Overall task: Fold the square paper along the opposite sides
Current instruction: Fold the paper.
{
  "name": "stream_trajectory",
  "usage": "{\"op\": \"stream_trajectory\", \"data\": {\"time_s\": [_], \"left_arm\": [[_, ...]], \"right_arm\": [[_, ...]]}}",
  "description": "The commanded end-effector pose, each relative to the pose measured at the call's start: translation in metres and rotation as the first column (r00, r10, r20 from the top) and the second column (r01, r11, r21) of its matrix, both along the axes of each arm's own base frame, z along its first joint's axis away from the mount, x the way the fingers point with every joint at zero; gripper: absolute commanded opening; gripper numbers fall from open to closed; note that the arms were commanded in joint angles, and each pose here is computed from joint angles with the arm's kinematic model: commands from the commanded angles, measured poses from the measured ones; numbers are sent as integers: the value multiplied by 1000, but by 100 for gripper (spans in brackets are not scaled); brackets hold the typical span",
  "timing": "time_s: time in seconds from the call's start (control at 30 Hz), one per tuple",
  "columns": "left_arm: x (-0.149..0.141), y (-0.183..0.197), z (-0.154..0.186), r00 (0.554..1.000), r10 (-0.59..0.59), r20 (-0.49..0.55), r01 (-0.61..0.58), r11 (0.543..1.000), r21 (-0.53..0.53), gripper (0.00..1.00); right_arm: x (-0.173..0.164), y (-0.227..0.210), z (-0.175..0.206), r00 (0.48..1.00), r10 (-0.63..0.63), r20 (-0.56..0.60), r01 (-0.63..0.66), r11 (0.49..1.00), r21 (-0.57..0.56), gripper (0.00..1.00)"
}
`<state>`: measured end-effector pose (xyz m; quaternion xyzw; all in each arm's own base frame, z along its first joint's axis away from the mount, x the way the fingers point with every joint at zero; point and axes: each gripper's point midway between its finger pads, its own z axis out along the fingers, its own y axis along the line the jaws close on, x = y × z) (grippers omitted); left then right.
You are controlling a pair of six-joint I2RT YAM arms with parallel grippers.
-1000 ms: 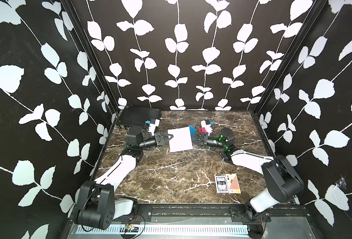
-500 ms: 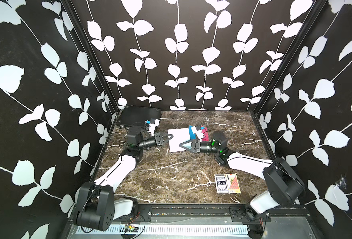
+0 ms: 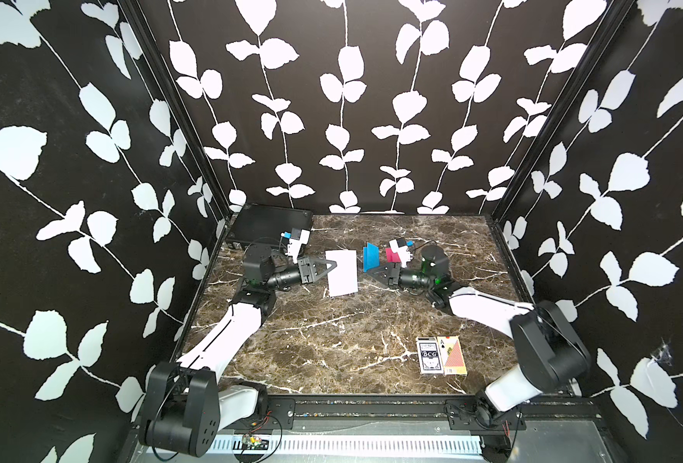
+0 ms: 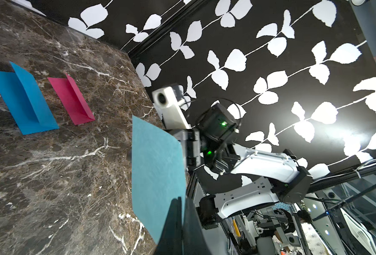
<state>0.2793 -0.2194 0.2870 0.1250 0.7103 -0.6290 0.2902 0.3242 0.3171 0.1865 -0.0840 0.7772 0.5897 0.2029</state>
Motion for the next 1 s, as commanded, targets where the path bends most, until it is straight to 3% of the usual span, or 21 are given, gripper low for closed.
{"op": "stream_trajectory", "data": {"time_s": [0.0,0.17,0.37,0.67,0.97], "left_arm": [[-12,-1,33,993,-35,112,39,999,-33,0],[-13,-1,39,991,-34,131,41,998,-48,0],[-12,-2,35,991,-43,125,49,998,-42,0],[-10,-2,26,993,-36,115,39,999,-18,0],[-6,-2,20,995,-27,100,27,1000,-4,0]], "right_arm": [[4,26,10,997,67,44,-68,998,18,35],[-5,52,26,987,147,65,-154,981,117,38],[-18,47,62,980,170,100,-191,947,258,39],[-34,25,74,984,131,121,-156,963,221,38],[-51,12,99,979,112,169,-153,955,253,43]]}}
